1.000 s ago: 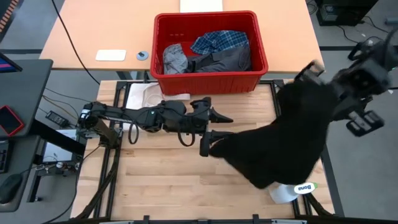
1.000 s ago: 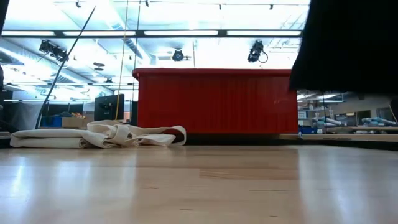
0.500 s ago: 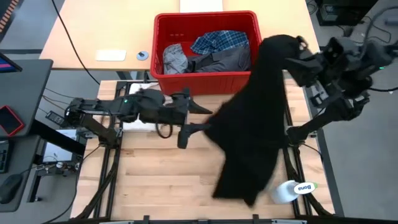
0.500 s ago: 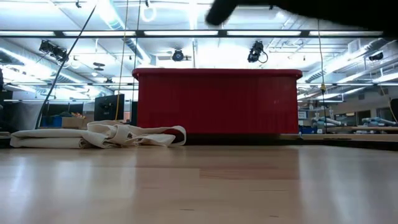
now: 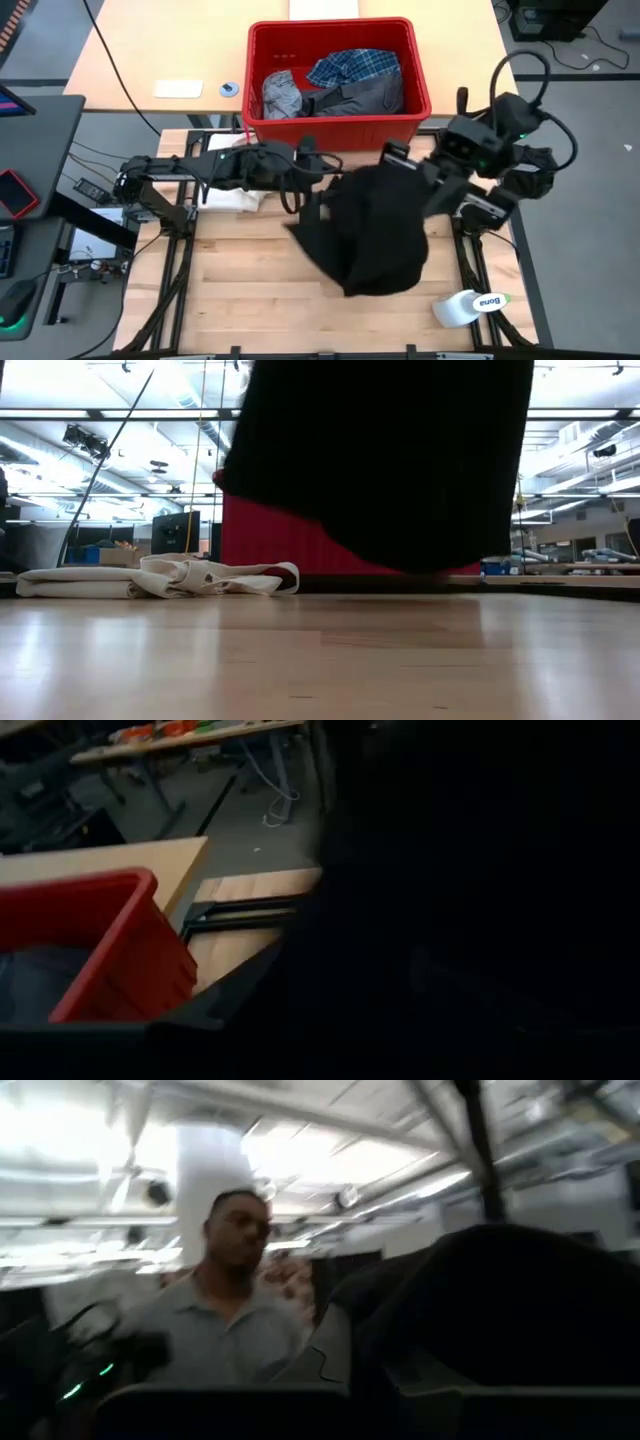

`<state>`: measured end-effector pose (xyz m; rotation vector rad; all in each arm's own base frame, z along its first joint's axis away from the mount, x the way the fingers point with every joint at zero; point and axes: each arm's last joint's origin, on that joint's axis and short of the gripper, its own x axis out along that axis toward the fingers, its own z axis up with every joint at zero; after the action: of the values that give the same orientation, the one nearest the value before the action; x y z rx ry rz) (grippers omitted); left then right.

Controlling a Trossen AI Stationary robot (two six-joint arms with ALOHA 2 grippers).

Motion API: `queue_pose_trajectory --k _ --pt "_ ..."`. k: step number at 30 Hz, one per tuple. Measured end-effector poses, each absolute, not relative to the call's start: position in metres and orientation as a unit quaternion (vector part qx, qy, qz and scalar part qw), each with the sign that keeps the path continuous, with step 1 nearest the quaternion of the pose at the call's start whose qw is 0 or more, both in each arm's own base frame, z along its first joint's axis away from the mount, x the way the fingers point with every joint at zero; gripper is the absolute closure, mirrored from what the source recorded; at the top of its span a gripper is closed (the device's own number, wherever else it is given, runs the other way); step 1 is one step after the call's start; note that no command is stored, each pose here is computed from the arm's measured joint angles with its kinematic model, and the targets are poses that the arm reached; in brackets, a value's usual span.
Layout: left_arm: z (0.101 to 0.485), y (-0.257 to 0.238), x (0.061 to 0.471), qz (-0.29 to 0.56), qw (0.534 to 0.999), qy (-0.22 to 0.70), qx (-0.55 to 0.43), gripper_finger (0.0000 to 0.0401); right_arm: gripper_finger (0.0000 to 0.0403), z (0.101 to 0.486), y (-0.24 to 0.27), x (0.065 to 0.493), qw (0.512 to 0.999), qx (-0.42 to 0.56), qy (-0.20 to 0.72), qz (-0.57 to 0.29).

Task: Fold Laundry from Bin
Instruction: Fold the black shirt

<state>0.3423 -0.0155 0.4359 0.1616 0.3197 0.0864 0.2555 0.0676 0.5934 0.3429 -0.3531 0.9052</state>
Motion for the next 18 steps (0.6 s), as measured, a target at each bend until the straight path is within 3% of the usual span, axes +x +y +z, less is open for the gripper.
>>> queue_pose_trajectory --k 8,13,18 --pt "0.431 -0.015 0.339 0.032 0.978 0.188 0.080 0.0185 0.0393 0.609 0.061 0.232 0.876 0.152 -0.241 0.389" --pt "0.452 -0.029 0.319 -0.091 0.984 0.141 0.057 0.0205 0.0393 0.613 0.074 0.224 0.861 0.143 -0.261 0.413" --pt "0.458 -0.050 0.309 -0.141 0.980 0.126 0.058 0.0224 0.0392 0.604 0.083 0.241 0.871 0.145 -0.243 0.402"
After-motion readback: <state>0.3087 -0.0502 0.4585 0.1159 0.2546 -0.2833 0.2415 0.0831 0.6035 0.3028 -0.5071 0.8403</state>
